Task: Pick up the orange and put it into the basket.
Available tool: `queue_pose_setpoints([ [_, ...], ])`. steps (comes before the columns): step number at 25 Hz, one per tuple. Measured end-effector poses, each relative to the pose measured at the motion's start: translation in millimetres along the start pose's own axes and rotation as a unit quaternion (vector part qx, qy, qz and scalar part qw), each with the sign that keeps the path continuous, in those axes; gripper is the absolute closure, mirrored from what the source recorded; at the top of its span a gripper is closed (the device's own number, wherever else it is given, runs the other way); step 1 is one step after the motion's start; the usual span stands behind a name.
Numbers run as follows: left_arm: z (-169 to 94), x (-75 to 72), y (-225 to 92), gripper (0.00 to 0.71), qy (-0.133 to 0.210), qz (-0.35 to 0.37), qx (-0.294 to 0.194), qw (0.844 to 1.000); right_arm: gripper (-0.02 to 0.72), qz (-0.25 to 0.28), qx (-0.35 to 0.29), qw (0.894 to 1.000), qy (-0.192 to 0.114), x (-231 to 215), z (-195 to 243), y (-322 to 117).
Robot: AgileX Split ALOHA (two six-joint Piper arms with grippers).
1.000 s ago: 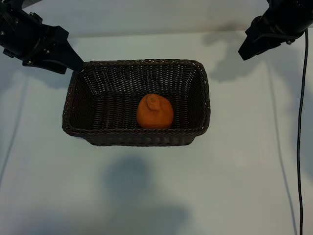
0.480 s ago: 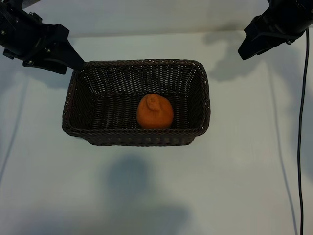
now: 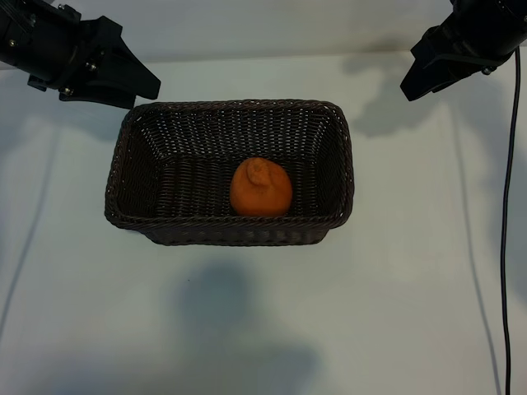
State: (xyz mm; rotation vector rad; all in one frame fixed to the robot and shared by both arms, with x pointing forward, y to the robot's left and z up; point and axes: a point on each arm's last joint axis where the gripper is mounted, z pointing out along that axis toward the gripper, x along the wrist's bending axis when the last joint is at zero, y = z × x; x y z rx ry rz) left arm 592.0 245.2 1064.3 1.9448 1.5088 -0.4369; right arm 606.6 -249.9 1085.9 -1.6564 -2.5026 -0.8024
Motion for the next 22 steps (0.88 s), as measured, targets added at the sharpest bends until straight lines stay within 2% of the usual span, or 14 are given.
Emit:
queue_pose_setpoints([
  [22, 0.0, 0.0, 0.0, 0.204, 0.000, 0.001, 0.000, 1.000, 0.300, -0.002, 0.003, 1.000, -0.005, -1.0, 0.0, -0.5],
])
